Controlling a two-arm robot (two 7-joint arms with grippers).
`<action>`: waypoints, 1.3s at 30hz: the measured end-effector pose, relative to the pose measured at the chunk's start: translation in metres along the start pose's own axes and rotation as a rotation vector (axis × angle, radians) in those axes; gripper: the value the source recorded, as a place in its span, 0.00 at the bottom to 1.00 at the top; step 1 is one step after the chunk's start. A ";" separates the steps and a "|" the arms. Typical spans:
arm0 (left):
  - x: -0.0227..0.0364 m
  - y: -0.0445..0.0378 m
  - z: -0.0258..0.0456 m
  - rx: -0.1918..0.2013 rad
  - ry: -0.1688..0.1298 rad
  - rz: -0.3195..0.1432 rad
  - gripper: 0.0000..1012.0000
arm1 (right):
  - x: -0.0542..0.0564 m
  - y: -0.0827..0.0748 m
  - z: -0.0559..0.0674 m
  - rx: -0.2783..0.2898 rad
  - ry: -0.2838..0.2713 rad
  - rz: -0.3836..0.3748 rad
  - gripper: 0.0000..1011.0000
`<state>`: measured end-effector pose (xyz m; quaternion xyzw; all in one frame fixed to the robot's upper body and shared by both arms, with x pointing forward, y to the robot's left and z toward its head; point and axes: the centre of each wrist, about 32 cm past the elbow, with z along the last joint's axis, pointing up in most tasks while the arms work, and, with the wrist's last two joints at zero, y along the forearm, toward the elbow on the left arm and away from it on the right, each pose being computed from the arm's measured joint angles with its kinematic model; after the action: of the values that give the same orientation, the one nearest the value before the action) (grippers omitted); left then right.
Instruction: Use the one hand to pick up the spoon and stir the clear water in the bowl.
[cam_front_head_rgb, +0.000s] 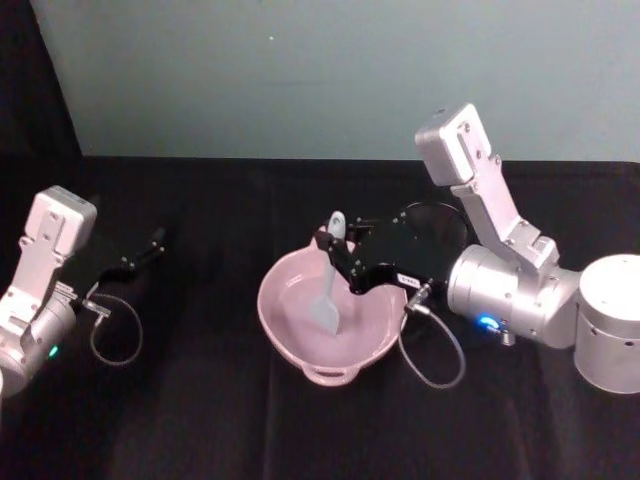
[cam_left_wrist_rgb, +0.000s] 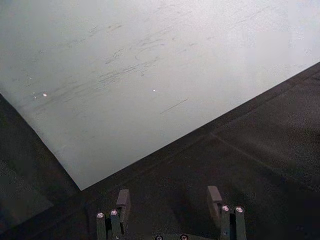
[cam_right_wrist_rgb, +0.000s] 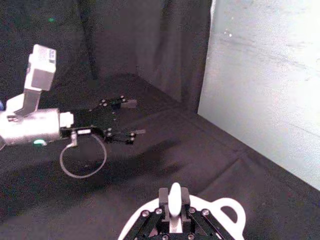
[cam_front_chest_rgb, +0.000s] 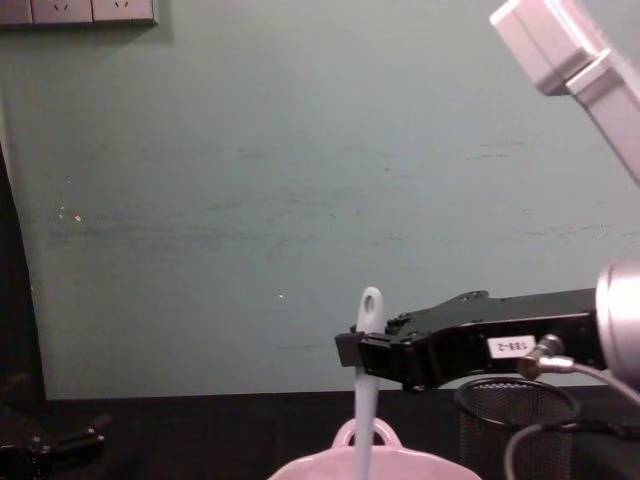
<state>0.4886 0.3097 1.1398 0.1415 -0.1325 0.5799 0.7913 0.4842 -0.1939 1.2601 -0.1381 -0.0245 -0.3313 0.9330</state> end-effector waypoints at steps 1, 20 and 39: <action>0.0000 0.0000 0.0000 0.000 0.000 0.000 1.00 | 0.000 0.001 0.000 0.004 0.000 -0.003 0.12; 0.0000 0.0000 0.0000 0.000 0.000 0.000 1.00 | -0.012 0.035 -0.009 0.060 0.015 -0.042 0.12; 0.0000 0.0000 0.0000 0.000 0.000 0.000 1.00 | -0.010 0.043 -0.011 0.137 0.041 -0.112 0.12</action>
<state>0.4886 0.3097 1.1398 0.1415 -0.1325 0.5799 0.7913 0.5029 -0.1589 1.2375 -0.0657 -0.0357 -0.3832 0.9206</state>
